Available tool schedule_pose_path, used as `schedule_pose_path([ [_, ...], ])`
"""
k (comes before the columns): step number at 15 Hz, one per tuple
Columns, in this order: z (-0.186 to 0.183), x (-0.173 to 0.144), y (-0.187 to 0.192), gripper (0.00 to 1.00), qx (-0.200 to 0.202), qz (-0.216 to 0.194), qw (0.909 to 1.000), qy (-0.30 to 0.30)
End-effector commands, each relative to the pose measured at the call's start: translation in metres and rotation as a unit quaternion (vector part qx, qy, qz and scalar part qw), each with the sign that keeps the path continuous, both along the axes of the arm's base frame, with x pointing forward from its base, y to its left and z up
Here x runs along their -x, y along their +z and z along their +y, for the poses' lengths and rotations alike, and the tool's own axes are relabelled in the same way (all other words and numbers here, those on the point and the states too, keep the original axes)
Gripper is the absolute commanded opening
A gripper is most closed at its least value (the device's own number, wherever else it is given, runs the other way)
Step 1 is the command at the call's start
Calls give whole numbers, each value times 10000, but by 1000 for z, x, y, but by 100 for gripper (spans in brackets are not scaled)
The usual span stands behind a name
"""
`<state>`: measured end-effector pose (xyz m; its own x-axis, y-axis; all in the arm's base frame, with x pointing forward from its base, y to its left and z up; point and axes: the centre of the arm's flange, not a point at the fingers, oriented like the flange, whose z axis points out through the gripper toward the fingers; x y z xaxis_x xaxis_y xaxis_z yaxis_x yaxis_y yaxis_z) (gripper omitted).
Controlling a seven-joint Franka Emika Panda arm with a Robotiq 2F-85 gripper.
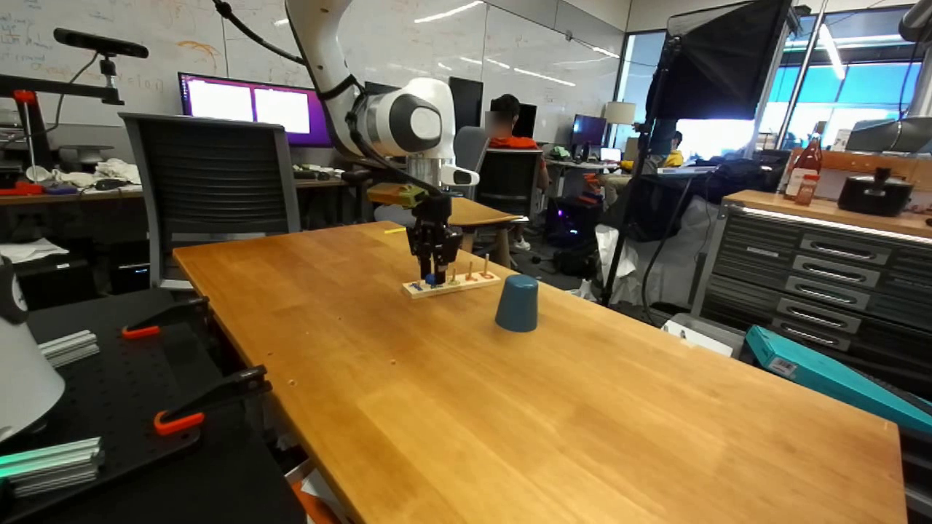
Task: Pick up the blue object from the wooden holder and put it on the table
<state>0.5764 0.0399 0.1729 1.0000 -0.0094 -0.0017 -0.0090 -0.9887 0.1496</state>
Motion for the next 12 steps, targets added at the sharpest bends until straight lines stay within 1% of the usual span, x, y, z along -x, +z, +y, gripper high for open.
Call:
schedule_pose_path([
  [1,4,47,-34,18,132,168,9996,-195],
  [2,3,54,-42,18,148,235,9993,-248],
  [3,3,54,-39,18,149,169,9993,-285],
  [5,2,61,-47,18,165,288,9988,-352],
  [6,3,59,-41,51,160,224,9990,-360],
  [7,1,57,-40,69,156,222,9989,-385],
  [9,3,54,-29,82,134,199,9991,-340],
  [10,6,52,-21,91,105,195,9994,-263],
  [11,4,42,-10,98,95,184,9996,-193],
  [12,-2,19,12,100,92,165,9998,-98],
])
